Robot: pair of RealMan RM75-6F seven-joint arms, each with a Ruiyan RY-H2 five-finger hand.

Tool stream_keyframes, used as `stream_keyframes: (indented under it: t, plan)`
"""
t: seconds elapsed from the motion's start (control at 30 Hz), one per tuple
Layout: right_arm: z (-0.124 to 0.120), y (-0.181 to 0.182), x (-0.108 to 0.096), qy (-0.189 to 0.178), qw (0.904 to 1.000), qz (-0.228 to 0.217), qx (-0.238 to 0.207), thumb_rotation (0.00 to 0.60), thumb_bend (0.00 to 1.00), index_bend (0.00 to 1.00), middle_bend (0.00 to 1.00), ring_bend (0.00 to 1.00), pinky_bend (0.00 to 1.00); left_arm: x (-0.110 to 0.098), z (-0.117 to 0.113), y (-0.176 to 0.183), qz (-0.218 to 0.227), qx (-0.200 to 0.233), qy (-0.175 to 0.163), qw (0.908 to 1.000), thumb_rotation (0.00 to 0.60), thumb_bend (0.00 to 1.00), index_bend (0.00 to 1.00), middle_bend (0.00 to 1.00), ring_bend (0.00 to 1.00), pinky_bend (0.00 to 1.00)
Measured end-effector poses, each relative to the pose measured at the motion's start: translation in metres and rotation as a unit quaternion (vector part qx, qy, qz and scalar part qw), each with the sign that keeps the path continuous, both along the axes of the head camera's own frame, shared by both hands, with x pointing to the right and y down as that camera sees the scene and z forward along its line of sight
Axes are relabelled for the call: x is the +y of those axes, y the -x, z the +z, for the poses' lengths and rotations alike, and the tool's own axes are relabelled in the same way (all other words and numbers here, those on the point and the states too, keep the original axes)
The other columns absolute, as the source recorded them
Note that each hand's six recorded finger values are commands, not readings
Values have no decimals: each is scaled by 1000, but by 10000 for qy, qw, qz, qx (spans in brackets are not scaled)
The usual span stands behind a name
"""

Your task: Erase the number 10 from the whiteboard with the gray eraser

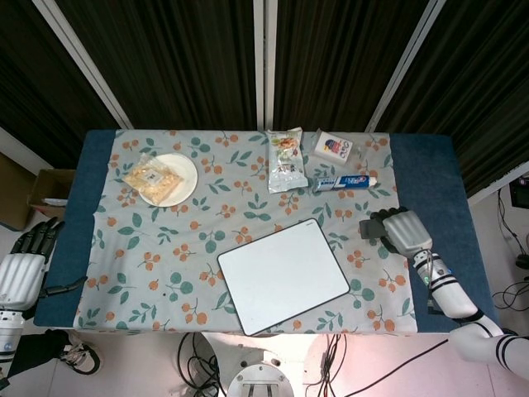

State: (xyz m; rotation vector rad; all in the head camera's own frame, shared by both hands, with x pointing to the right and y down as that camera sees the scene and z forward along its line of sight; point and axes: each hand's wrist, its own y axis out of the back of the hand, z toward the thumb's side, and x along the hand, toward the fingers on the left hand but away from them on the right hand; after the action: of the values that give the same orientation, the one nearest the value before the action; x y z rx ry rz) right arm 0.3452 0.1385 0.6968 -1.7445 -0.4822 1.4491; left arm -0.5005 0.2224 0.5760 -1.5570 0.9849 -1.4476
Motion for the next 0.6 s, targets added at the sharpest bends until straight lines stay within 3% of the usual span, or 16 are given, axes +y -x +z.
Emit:
stream_keyframes:
  t: [0.1, 0.2, 0.23, 0.33, 0.4, 0.6]
  plan:
    - [10, -3, 9, 144, 9999, -18, 4, 600, 408, 503, 425, 402, 439, 1, 0, -1, 10, -4, 12, 10000, 342, 35, 42, 34, 57, 167]
    - [16, -3, 14, 281, 9996, -36, -2, 600, 362, 354, 335, 287, 373, 2, 1, -2, 13, -9, 34, 10000, 343, 35, 42, 34, 57, 167]
    - [17, -3, 15, 347, 9994, -35, 2, 600, 318, 224, 252, 184, 300, 2, 1, -2, 10, -11, 37, 10000, 343, 35, 42, 34, 57, 168]
    - [21, -4, 18, 550, 9985, -31, 13, 600, 195, 6, 29, 4, 52, 2, 0, -2, 3, -14, 29, 10000, 342, 36, 42, 34, 57, 167]
    - [21, -4, 18, 630, 9980, -12, -8, 600, 149, 0, 0, 0, 2, 1, 0, -2, 4, -20, 17, 10000, 344, 35, 42, 34, 57, 167]
    - [10, -9, 15, 464, 9988, 28, -140, 600, 125, 0, 0, 0, 0, 0, -1, -2, -3, -24, 5, 10000, 343, 38, 43, 34, 57, 167]
